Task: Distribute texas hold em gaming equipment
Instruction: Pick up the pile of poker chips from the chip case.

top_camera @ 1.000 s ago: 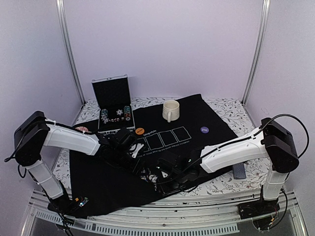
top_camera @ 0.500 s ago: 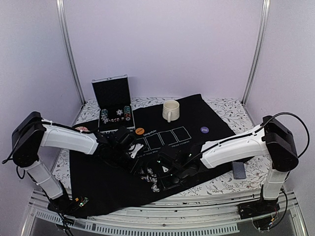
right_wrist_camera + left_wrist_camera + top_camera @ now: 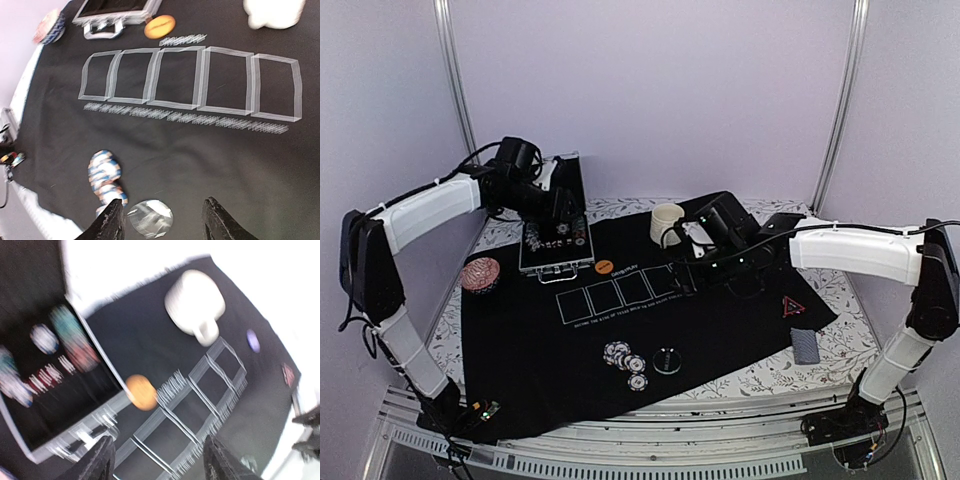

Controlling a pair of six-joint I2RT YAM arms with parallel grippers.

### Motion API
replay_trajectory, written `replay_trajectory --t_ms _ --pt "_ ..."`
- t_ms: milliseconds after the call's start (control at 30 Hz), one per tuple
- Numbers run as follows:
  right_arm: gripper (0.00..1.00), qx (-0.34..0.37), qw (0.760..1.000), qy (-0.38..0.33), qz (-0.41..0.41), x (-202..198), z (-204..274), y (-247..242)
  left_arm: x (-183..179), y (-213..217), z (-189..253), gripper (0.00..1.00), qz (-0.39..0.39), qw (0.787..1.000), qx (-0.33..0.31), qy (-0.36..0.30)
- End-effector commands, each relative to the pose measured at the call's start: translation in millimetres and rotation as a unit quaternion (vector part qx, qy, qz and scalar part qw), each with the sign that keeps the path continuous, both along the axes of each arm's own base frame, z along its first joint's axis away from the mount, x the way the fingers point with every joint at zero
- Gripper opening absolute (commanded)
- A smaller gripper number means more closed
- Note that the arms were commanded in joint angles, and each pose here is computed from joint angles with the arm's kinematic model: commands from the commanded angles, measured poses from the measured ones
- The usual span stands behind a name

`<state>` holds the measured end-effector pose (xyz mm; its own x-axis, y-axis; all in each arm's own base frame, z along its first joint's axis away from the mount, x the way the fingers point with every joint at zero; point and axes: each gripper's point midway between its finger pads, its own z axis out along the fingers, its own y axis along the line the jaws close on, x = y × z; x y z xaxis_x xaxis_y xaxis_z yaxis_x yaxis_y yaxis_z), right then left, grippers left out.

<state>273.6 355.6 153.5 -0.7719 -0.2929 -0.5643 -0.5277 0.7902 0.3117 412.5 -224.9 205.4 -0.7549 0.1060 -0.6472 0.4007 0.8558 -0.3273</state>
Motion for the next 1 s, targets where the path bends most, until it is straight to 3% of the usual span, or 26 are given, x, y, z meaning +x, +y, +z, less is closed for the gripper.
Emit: replay_trajectory --t_ms 0,167,300,400,600,767,967 --pt "0.56 -0.019 0.998 -0.039 0.04 23.3 10.3 -22.9 55.8 39.6 -5.5 0.62 0.034 0.998 0.047 0.008" --pt "0.58 -0.037 0.997 -0.043 0.052 38.2 0.0 -37.5 102.3 78.2 -29.2 0.6 0.055 0.994 0.095 0.003" --pt "0.6 -0.059 0.996 -0.04 0.059 48.2 -15.6 -42.6 117.5 38.0 -34.4 0.58 -0.069 0.992 0.093 -0.05" --pt "0.62 -0.071 0.995 -0.036 0.058 53.6 -24.4 -44.9 113.8 7.8 -39.0 0.57 -0.183 0.973 0.087 -0.11" --pt "0.67 -0.074 0.995 -0.027 0.061 55.0 -30.6 -45.9 130.1 15.2 -51.7 0.6 -0.245 0.938 0.148 -0.195" --pt "0.69 -0.08 0.995 -0.024 0.062 56.3 -36.4 -46.9 137.0 15.0 -78.9 0.6 -0.288 0.915 0.196 -0.203" --pt "0.71 -0.083 0.994 -0.021 0.062 54.9 -38.9 -50.5 133.4 24.0 -121.3 0.62 -0.335 0.901 0.232 -0.15"
